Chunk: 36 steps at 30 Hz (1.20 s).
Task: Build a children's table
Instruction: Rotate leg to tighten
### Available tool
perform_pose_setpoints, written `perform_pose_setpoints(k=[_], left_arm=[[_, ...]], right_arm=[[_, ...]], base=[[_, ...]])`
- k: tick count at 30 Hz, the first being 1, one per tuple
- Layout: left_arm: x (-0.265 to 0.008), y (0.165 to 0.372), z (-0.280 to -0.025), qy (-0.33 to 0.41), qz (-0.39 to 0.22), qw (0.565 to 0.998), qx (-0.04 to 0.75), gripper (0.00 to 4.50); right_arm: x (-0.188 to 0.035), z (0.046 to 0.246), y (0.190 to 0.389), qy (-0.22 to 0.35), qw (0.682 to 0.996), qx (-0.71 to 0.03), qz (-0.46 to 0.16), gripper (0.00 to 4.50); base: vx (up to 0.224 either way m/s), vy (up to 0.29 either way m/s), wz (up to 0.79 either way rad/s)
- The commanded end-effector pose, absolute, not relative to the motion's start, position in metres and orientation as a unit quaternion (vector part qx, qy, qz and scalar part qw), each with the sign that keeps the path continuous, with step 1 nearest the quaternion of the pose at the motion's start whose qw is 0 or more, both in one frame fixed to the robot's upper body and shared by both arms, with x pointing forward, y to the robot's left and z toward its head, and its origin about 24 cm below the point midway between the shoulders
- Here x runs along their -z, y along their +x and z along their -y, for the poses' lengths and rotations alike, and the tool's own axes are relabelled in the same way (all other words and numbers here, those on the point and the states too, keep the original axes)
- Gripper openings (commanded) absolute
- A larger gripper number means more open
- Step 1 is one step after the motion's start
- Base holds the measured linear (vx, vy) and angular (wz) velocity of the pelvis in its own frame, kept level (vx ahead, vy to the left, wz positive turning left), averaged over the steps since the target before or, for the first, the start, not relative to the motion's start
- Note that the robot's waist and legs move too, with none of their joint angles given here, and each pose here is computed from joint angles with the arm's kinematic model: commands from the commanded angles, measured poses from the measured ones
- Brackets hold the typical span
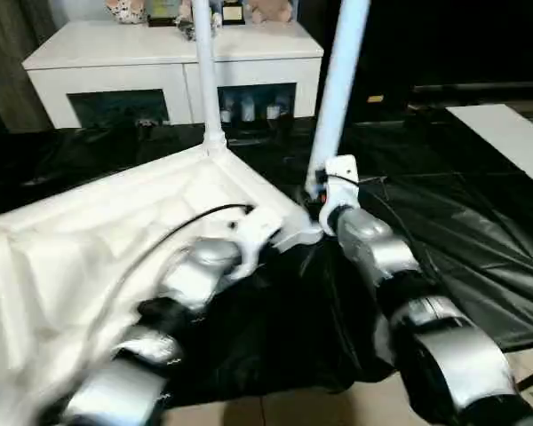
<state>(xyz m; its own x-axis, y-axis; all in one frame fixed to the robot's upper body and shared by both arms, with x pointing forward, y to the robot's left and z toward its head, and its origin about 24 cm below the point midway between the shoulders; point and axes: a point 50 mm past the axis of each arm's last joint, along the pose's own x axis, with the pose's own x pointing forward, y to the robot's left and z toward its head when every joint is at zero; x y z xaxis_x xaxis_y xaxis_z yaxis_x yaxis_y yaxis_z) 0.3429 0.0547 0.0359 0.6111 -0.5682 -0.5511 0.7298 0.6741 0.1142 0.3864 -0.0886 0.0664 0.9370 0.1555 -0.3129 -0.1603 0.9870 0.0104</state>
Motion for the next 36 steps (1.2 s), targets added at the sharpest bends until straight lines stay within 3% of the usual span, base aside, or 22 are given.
perform_pose_setpoints(k=[1,10,11,12,19,23,26,29,31,36], left_arm=[[-0.032,0.344,-0.06,0.171,-0.255,0.888,0.343,0.0],[-0.029,0.346,-0.076,0.185,-0.266,0.891,0.319,0.0],[-0.029,0.347,-0.08,0.187,-0.263,0.891,0.318,0.0],[-0.029,0.347,-0.08,0.187,-0.263,0.891,0.318,0.0],[-0.041,0.349,-0.093,0.215,-0.216,0.879,0.367,0.0],[-0.043,0.345,-0.1,0.219,-0.204,0.861,0.411,0.0],[-0.044,0.34,-0.104,0.229,-0.19,0.836,0.462,0.0],[-0.043,0.327,-0.112,0.251,-0.184,0.786,0.533,0.0],[-0.043,0.318,-0.121,0.239,-0.193,0.759,0.574,0.0],[-0.05,0.311,-0.13,0.22,-0.186,0.743,0.604,0.0]], right_arm=[[-0.02,0.091,0.365,-0.015,0.963,-0.059,-0.264,1.85],[-0.026,0.079,0.368,0.012,0.966,-0.08,-0.244,1.85],[-0.035,0.075,0.372,0.034,0.97,-0.097,-0.222,2.41],[-0.035,0.075,0.372,0.034,0.97,-0.097,-0.222,2.55],[-0.071,0.08,0.388,0.055,0.972,-0.164,-0.156,3.03],[-0.081,0.089,0.389,0.043,0.966,-0.213,-0.138,3.4],[-0.081,0.096,0.384,0.021,0.954,-0.264,-0.138,3.59],[-0.078,0.111,0.369,-0.036,0.926,-0.351,-0.133,3.87],[-0.076,0.126,0.349,-0.07,0.888,-0.438,-0.123,4.04],[-0.069,0.146,0.328,-0.122,0.842,-0.507,-0.143,4.45]], base=[[0.0,0.0,0.0],[0.0,0.0,0.0],[0.0,0.0,0.0],[0.0,0.0,0.0],[0.001,0.003,-0.05],[0.004,-0.013,0.0],[0.017,-0.035,0.02],[0.066,-0.049,0.07],[0.107,-0.045,0.08],[0.078,-0.02,0.03]])
